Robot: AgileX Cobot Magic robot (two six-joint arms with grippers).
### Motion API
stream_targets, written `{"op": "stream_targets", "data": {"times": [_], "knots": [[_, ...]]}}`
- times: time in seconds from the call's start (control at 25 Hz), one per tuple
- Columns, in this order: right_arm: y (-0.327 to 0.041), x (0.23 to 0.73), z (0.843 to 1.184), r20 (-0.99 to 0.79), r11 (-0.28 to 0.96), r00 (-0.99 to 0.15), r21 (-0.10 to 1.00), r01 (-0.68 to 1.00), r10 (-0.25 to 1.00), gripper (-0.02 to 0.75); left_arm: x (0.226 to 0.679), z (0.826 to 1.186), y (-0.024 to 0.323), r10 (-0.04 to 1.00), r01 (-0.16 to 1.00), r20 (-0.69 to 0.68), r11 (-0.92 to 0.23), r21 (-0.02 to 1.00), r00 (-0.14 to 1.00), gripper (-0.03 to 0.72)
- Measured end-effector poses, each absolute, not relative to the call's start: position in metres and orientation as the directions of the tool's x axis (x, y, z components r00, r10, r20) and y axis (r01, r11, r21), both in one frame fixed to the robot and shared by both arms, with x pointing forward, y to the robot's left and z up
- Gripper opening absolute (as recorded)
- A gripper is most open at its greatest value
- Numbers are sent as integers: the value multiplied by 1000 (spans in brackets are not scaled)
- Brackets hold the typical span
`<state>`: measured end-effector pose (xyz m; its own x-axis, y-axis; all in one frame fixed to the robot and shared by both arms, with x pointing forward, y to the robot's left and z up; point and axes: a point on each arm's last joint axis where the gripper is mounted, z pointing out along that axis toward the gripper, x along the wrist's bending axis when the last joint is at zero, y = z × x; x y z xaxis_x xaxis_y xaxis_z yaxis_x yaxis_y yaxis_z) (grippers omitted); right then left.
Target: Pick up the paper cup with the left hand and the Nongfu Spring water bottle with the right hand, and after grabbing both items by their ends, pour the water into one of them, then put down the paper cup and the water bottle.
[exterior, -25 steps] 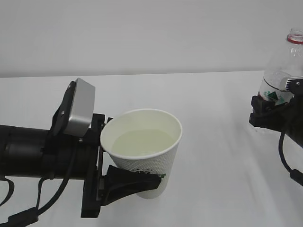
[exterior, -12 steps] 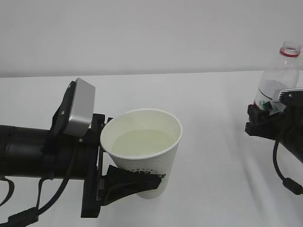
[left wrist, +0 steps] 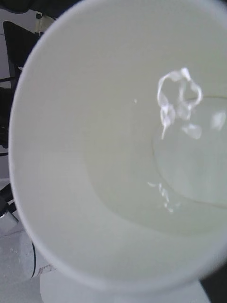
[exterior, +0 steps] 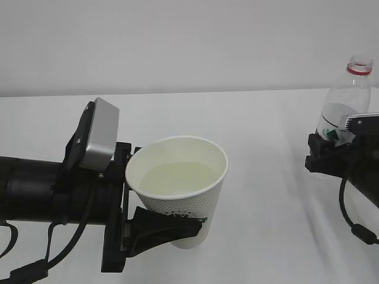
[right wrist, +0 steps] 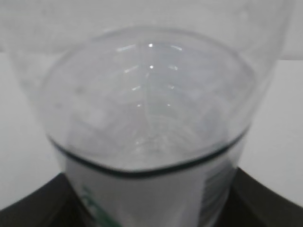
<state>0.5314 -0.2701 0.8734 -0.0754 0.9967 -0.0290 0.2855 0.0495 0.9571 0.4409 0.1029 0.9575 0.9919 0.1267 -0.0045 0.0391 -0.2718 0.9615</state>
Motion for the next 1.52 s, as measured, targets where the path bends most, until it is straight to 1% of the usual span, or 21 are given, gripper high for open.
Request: {"op": "stream_targets", "data": {"times": [0.8,0.88,1.12,1.24,1.52], "knots": [[-270,535,865,-30,52,-77,952,303,997,469,441,958,103,127,39,-5,-272,962,992,528],[-270,535,865,-30,52,-77,952,303,997,482,441,958,103,127,39,-5,-272,962,992,528],[-270,535,865,-48,69,-75,951,302,996,579,441,958,103,127,39,-5,-272,962,992,528],[-271,537,867,-49,66,-66,957,284,997,591,441,958,103,126,39,-5,-270,962,992,528],[-271,537,868,-51,67,-65,958,278,997,592,441,958,103,126,39,-5,-270,962,992,528]]}}
